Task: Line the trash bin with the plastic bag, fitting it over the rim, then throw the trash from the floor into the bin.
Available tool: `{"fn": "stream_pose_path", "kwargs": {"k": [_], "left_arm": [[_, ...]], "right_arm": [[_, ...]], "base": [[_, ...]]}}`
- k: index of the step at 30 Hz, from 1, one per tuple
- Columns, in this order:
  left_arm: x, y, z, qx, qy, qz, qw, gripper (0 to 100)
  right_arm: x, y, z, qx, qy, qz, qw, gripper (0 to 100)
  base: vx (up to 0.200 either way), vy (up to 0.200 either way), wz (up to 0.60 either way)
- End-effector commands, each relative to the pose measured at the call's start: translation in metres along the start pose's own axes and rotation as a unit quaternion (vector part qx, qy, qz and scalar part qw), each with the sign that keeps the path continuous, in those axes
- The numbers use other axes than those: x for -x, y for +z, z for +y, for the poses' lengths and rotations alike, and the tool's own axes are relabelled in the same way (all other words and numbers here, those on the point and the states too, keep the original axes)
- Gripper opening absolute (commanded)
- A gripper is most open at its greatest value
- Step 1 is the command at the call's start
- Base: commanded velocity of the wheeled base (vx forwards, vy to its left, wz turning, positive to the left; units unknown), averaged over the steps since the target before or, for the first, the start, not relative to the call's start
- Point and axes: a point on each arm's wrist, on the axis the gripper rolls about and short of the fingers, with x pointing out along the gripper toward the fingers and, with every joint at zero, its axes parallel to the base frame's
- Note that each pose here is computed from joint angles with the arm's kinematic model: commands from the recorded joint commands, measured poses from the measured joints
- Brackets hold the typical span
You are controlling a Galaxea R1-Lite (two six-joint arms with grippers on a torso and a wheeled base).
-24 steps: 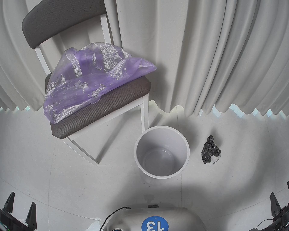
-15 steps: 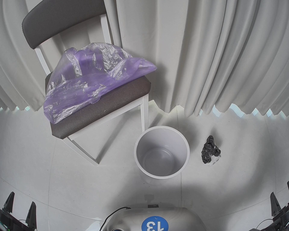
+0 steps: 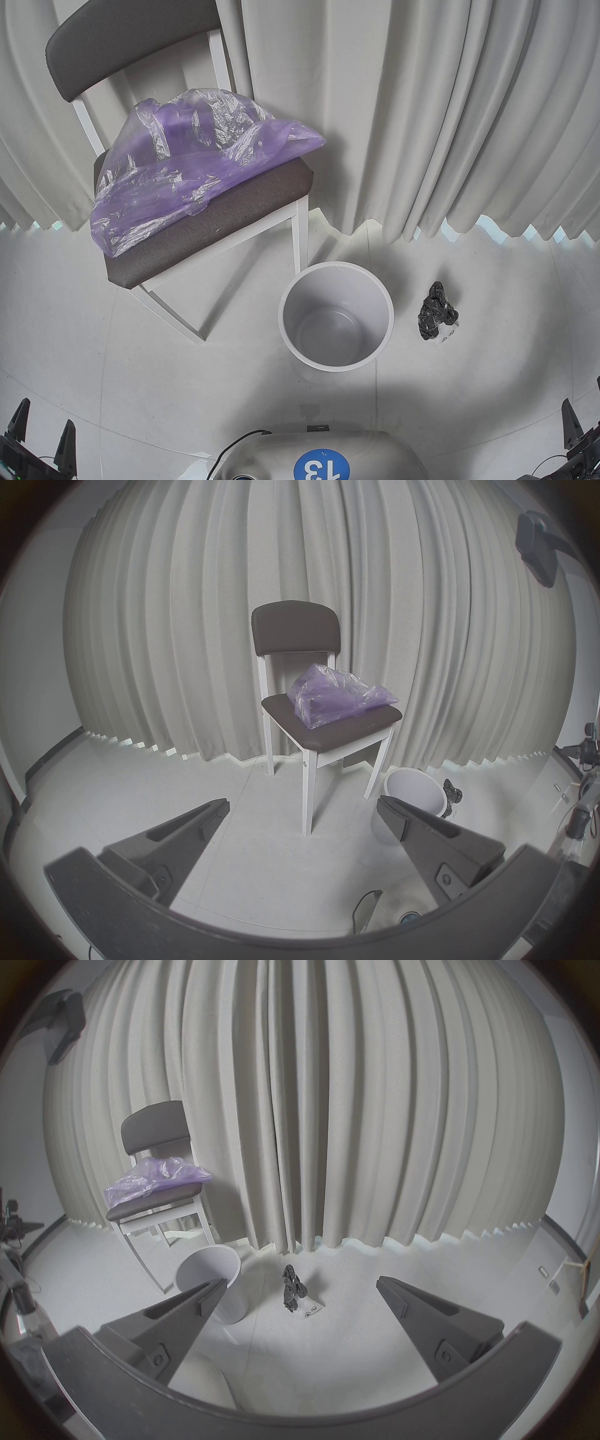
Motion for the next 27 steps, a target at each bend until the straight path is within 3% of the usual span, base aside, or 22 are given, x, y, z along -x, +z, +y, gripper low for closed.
{"fn": "stream_pose_path", "kwargs": {"k": [1, 2, 3, 4, 5, 6, 7, 9, 10, 11, 15, 20, 23, 27], "left_arm": [[0.000, -0.004, -0.002, -0.044, -0.039, -0.007, 0.9982, 100], [0.000, -0.004, -0.002, -0.043, -0.045, -0.007, 0.9980, 100], [0.000, -0.004, -0.002, -0.040, -0.049, -0.007, 0.9980, 100], [0.000, -0.004, -0.002, -0.040, -0.049, -0.007, 0.9980, 100], [0.000, -0.004, -0.002, -0.037, -0.053, -0.007, 0.9979, 100], [0.002, 0.004, -0.002, -0.019, -0.054, -0.030, 0.9979, 100], [0.008, 0.024, -0.002, 0.022, -0.059, -0.080, 0.9948, 100], [0.019, 0.056, -0.003, 0.076, -0.087, -0.135, 0.9842, 100], [0.019, 0.056, -0.003, 0.076, -0.087, -0.135, 0.9842, 100], [0.024, 0.084, -0.002, 0.075, -0.116, -0.139, 0.9806, 100], [0.009, 0.104, -0.003, 0.040, -0.107, -0.074, 0.9908, 100], [-0.029, 0.126, 0.000, -0.033, -0.023, -0.004, 0.9992, 100], [-0.060, 0.138, 0.003, -0.094, 0.027, 0.052, 0.9939, 100], [-0.079, 0.143, 0.004, -0.138, 0.045, 0.086, 0.9856, 100]], "right_arm": [[0.000, -0.003, 0.001, 0.019, 0.018, -0.010, 0.9996, 100], [0.000, -0.001, 0.001, 0.016, 0.018, -0.017, 0.9996, 100], [0.006, 0.022, 0.001, -0.005, 0.024, -0.086, 0.9960, 100], [0.006, 0.022, 0.001, -0.005, 0.024, -0.086, 0.9960, 100], [0.013, 0.042, 0.001, -0.047, 0.033, -0.129, 0.9900, 100], [0.019, 0.059, 0.001, -0.080, 0.040, -0.141, 0.9860, 100], [0.021, 0.068, 0.001, -0.085, 0.038, -0.133, 0.9867, 100], [0.023, 0.082, 0.001, -0.073, 0.034, -0.109, 0.9908, 100], [0.023, 0.082, 0.001, -0.073, 0.034, -0.109, 0.9908, 100], [0.020, 0.098, 0.001, -0.051, 0.038, -0.076, 0.9950, 100], [-0.005, 0.133, 0.001, -0.016, 0.053, -0.041, 0.9976, 100], [-0.040, 0.174, 0.001, 0.006, 0.058, -0.030, 0.9979, 100], [-0.059, 0.186, 0.001, 0.027, 0.059, -0.016, 0.9978, 100], [-0.061, 0.184, 0.001, 0.024, 0.060, -0.010, 0.9978, 100]], "base": [[0.000, 0.000, 0.00], [0.000, 0.000, 0.00], [0.000, 0.000, 0.00], [0.000, 0.000, 0.00], [0.000, 0.000, 0.00], [0.000, 0.000, 0.00], [0.000, 0.000, 0.00], [0.000, 0.000, 0.00], [0.000, 0.000, 0.00], [0.000, 0.000, 0.00], [0.000, 0.000, 0.00], [0.000, 0.000, 0.00], [0.000, 0.000, 0.00], [0.000, 0.000, 0.00]]}}
